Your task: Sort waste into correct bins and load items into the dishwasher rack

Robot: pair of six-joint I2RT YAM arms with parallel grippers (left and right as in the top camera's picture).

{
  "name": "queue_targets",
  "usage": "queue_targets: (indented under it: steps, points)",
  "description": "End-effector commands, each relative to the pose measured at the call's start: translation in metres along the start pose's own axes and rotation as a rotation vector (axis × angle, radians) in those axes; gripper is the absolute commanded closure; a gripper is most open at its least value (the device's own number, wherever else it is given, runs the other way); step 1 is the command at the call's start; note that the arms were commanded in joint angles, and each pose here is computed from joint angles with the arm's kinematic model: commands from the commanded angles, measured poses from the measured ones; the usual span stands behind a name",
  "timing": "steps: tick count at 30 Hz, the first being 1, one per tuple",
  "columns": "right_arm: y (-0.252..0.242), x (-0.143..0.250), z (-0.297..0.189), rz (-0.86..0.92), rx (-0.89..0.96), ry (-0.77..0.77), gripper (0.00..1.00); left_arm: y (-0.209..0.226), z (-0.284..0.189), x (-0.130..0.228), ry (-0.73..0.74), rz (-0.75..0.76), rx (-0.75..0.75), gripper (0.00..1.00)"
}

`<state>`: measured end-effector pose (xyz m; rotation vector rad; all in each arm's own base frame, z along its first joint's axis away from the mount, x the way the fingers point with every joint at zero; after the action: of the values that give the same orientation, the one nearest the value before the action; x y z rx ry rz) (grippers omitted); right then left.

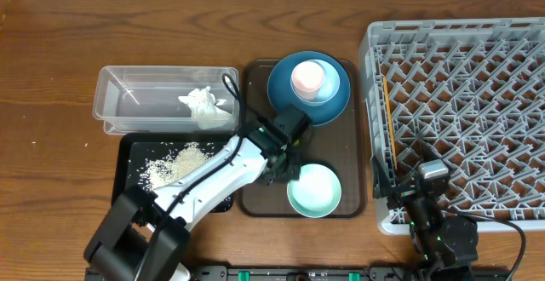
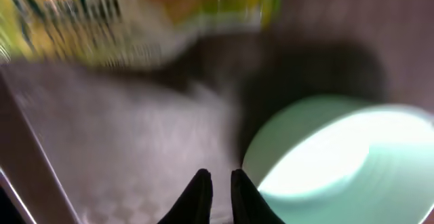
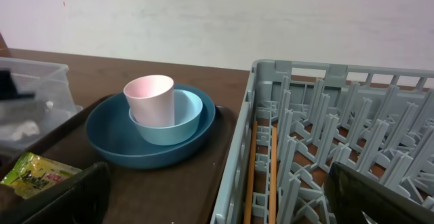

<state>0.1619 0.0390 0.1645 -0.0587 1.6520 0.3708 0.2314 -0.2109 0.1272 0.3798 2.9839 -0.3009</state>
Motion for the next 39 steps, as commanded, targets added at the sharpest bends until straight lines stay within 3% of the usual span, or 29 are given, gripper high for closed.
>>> queue_targets:
  steps: [1,4,9,14,17,39]
  points:
    - [0.0,0.001,0.0,-0.008,0.004,0.002,0.01,0.006,-0.009,-0.021,-0.117,-0.07,-0.057,0.83]
    - [0.0,0.001,0.0,-0.008,0.004,0.002,0.01,0.005,-0.011,-0.033,-0.189,-0.098,-0.042,0.61]
    - [0.0,0.001,0.0,-0.008,0.004,0.002,0.01,0.007,-0.015,-0.051,-0.318,-0.111,-0.076,0.42]
    - [0.0,0.001,0.0,-0.008,0.004,0.002,0.01,0.012,-0.015,-0.056,-0.366,-0.12,-0.138,0.42]
    - [0.0,0.001,0.0,-0.008,0.004,0.002,0.01,0.015,-0.013,-0.055,-0.37,-0.122,-0.164,0.52]
    - [0.0,0.001,0.0,-0.008,0.004,0.002,0.01,0.03,0.036,-0.053,-0.307,-0.121,-0.293,0.52]
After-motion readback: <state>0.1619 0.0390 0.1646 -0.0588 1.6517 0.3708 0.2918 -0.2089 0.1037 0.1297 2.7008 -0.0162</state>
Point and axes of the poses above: each gripper's point midway between its finger pads, its own z axis out along the fingers, its own y axis along the line the jaws close on, x = y × z, the point moved 8 cm from there along -z, back along the fingers, and after that the axes turned 9 degrees about z, right-handed, at the moved point
